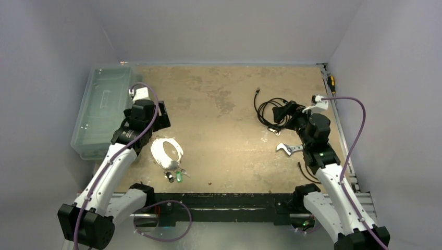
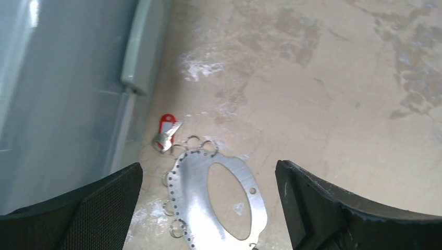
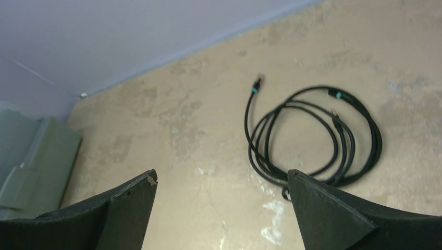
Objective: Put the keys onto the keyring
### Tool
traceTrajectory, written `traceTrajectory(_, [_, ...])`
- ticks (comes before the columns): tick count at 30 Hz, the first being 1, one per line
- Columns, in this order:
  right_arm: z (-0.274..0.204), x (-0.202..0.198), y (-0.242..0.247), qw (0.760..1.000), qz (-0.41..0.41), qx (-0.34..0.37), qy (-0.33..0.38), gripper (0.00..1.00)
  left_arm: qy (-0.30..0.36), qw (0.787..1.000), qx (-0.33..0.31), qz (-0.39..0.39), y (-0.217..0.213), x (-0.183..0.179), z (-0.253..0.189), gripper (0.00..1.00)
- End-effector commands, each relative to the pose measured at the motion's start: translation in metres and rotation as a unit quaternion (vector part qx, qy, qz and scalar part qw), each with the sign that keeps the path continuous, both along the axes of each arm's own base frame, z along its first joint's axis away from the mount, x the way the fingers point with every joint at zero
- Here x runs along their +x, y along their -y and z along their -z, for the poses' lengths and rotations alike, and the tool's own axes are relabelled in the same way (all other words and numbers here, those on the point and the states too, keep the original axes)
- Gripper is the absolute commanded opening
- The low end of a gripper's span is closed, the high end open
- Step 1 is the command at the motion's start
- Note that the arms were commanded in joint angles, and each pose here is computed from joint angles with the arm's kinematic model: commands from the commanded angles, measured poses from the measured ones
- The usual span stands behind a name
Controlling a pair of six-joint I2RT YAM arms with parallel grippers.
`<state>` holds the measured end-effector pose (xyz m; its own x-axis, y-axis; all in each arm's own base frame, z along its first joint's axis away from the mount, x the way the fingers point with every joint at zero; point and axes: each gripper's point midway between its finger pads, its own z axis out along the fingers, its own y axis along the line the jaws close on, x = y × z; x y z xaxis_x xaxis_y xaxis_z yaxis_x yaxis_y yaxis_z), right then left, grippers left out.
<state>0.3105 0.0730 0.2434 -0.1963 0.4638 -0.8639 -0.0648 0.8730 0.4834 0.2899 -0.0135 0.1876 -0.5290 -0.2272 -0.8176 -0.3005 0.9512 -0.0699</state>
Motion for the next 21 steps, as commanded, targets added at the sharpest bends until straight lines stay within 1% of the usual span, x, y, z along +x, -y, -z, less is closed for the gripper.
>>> traceTrajectory(1, [0.013,-0.01,-0.004,0.998,-0.012,-0.002,-0.065,0.99,0.022,0.997,-0.019,0.067,0.028,0.008,-0.013,0.99])
traceTrajectory(4, [0.036,-0.017,-0.008,0.994,-0.025,-0.003,-0.107,0.99,0.004,0.992,-0.037,0.121,0.051,0.011,-0.003,0.99])
traceTrajectory(7, [0.066,-0.024,-0.01,0.987,-0.027,0.001,-0.161,0.99,-0.003,0.98,-0.064,0.19,0.081,0.013,0.003,0.99])
traceTrajectory(9, [0.085,-0.028,-0.007,0.979,-0.013,0.008,-0.203,0.99,-0.014,0.974,-0.076,0.215,0.093,0.013,0.008,0.99])
traceTrajectory(11, [0.101,-0.03,-0.006,0.972,-0.001,0.015,-0.236,0.99,-0.028,0.969,-0.077,0.232,0.104,0.013,0.016,0.99])
traceTrajectory(13, [0.115,-0.03,-0.008,0.965,0.002,0.021,-0.262,0.97,-0.044,0.966,-0.074,0.244,0.111,0.013,0.024,0.99])
traceTrajectory(16, [0.136,-0.031,-0.006,0.954,0.014,0.016,-0.298,0.94,-0.06,0.961,-0.069,0.259,0.122,0.01,0.03,0.96])
traceTrajectory(21, [0.157,-0.021,-0.005,0.946,0.017,-0.003,-0.325,0.82,-0.064,0.958,-0.062,0.271,0.129,0.007,0.03,0.94])
